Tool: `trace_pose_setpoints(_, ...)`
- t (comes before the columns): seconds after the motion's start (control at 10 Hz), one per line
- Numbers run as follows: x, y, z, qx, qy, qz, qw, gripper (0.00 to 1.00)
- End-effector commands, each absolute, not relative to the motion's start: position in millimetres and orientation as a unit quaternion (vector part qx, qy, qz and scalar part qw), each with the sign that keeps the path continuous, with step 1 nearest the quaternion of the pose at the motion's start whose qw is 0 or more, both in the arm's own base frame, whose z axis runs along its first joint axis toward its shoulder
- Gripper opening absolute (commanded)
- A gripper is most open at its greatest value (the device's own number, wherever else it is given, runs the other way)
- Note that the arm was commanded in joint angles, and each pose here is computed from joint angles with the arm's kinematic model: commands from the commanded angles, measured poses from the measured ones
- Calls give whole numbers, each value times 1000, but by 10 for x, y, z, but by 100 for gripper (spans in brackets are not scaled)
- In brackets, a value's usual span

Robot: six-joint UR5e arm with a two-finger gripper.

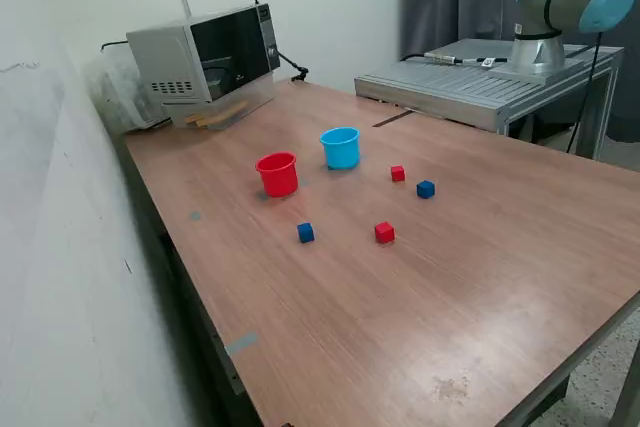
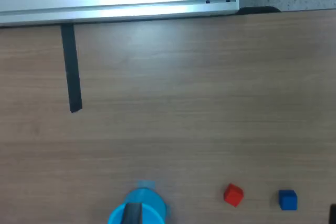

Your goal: Place red objects in the red bin, and blue objects in the blue bin.

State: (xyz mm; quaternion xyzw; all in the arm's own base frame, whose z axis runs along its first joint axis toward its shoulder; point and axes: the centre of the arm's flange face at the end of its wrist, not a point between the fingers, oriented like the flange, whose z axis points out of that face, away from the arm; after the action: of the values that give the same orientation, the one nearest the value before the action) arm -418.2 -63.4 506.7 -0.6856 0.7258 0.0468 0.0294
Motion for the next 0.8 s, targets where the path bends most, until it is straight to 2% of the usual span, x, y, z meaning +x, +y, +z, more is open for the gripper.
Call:
trace_pose_setpoints(0.0,-4175,-642,5065,-687,724,47,30,100)
trace_pose_setpoints(0.7,-4175,-667,5057,-693,719,45,31,100)
